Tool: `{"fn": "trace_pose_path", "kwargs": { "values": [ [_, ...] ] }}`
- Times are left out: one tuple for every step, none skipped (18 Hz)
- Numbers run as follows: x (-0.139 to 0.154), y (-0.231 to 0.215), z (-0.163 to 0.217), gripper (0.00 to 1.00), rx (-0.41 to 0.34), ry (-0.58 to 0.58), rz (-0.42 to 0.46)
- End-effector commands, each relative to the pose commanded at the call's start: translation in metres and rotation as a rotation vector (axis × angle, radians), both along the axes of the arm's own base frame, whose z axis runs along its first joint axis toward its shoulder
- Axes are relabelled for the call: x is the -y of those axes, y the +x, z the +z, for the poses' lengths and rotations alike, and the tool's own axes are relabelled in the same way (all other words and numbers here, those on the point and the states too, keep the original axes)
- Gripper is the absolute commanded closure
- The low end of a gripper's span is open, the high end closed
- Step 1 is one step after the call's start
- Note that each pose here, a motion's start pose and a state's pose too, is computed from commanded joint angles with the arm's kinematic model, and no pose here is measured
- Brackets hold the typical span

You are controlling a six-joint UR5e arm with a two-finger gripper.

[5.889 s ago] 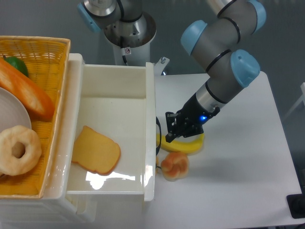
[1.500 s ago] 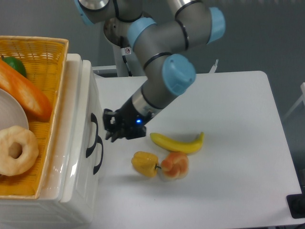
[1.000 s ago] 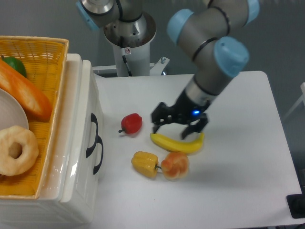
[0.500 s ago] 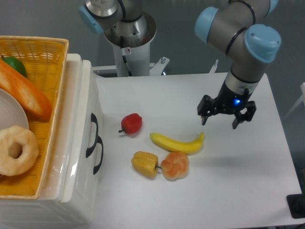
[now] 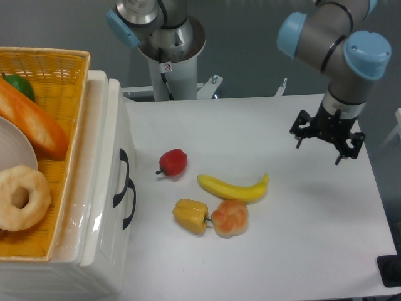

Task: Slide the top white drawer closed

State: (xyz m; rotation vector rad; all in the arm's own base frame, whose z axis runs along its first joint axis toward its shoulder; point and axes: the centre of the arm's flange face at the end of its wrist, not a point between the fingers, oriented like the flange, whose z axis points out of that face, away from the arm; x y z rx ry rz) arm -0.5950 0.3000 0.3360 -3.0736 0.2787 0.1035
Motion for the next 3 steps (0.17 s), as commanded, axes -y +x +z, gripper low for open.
{"fn": "trace_pose_path", "kwargs": {
  "values": [
    [0.0023,-0.0044,-0.0024,0.0,-0.003,-0.015,-0.011],
    [0.0054,-0.0087,-0.0089,0.0,0.003,-0.028,-0.012],
    [0.0056,-0.0101,-0.0123,0.0,0.006,-0.033,-0.01]
  ]
}}
